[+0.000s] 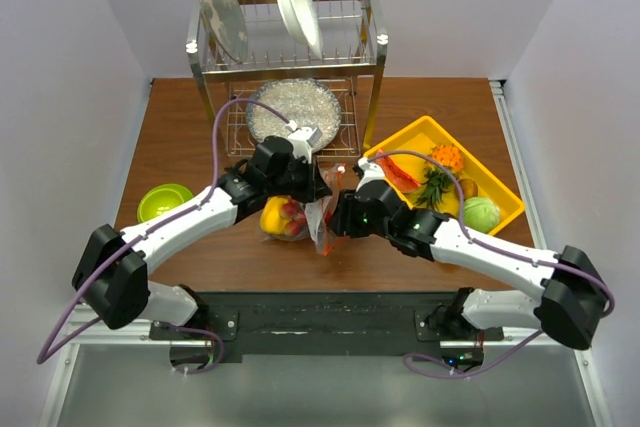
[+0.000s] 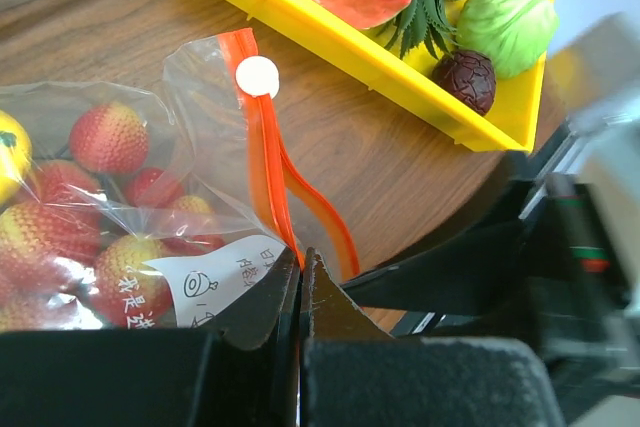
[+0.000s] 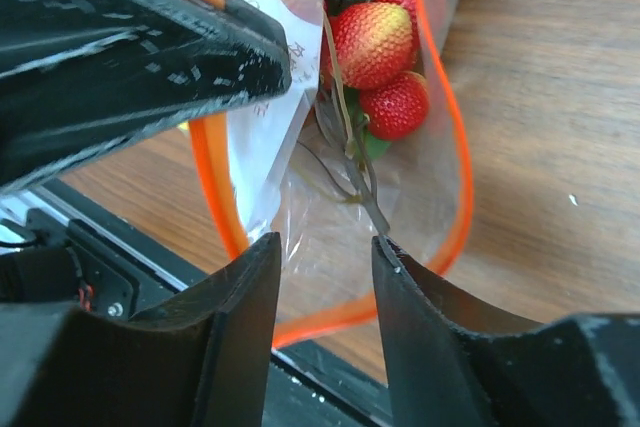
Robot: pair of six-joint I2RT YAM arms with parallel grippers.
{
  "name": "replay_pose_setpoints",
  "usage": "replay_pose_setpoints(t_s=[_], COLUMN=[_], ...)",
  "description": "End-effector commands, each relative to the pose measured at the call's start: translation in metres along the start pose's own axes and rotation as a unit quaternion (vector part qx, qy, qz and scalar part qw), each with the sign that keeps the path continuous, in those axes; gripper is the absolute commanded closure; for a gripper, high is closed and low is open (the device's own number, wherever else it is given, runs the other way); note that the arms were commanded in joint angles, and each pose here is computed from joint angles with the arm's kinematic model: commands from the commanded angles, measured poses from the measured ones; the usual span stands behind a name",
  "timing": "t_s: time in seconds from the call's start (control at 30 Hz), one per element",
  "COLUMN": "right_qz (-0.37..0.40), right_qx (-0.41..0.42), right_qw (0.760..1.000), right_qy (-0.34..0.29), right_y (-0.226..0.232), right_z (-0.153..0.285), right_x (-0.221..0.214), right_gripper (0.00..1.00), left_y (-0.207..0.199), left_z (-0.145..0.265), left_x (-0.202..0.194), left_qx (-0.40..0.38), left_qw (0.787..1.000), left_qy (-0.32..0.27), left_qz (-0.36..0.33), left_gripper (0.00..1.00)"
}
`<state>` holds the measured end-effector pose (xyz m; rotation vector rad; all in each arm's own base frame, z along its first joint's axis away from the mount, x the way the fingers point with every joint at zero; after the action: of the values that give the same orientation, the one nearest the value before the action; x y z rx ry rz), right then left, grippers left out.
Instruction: Open the zip-top bag and remove the fake food
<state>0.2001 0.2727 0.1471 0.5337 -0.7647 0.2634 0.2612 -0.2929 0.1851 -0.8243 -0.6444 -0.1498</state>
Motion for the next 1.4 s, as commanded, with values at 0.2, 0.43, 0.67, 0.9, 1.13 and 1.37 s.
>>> replay_pose_setpoints(t_s=[0.2, 0.43, 0.67, 0.9, 1.13, 1.37], right_qz=[0.036, 0.073, 0.077, 0.061, 0.074, 0.088], right_qx=[0.032, 0.049, 0.061, 0.062, 0.027, -0.023], right_qw=[0.999, 0.996, 0.995, 0.996, 0.997, 0.995], right_qy=[0.009, 0.008, 0.003, -0.009, 0.001, 0.03], right_y=[0.0, -0.003, -0.001, 0.005, 0.007, -0.007], right_z=[-0.039, -0.061, -0.071, -0.052, -0.022, 0.002], right_x=[-0.019, -0.034, -0.037, -0.022, 0.005, 0.009], right_gripper=[0.59, 0.5, 0.63, 0.96, 1.0, 1.0], left_y=[-0.023, -0.022, -0.023, -0.019, -0.012, -0.005], left_z=[-0.002, -0.002, 0.0, 0.003, -0.003, 0.001], left_x=[0.019, 0.018, 0.02, 0.017, 0.002, 0.007], left_qx=[-0.026, -0.022, -0.021, -0.013, -0.024, -0.008], left_qw=[0.999, 0.999, 0.999, 0.999, 0.999, 0.999], left_qy=[-0.04, -0.036, -0.04, -0.041, -0.022, -0.046], left_qz=[0.0, -0.003, -0.003, -0.015, -0.02, -0.027], left_gripper=[1.0, 1.0, 1.0, 1.0, 1.0, 1.0])
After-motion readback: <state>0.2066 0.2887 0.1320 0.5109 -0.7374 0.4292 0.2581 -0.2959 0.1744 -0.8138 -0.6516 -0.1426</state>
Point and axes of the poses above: each gripper's point midway between its finger pads, its own z axis back along the fingers, its own y axis along the line the jaws close on, x = y × z, the point moved 2 cm from there along z, back along the fingers, and after that the axes turned 10 degrees about z, right-handed, at the moved point
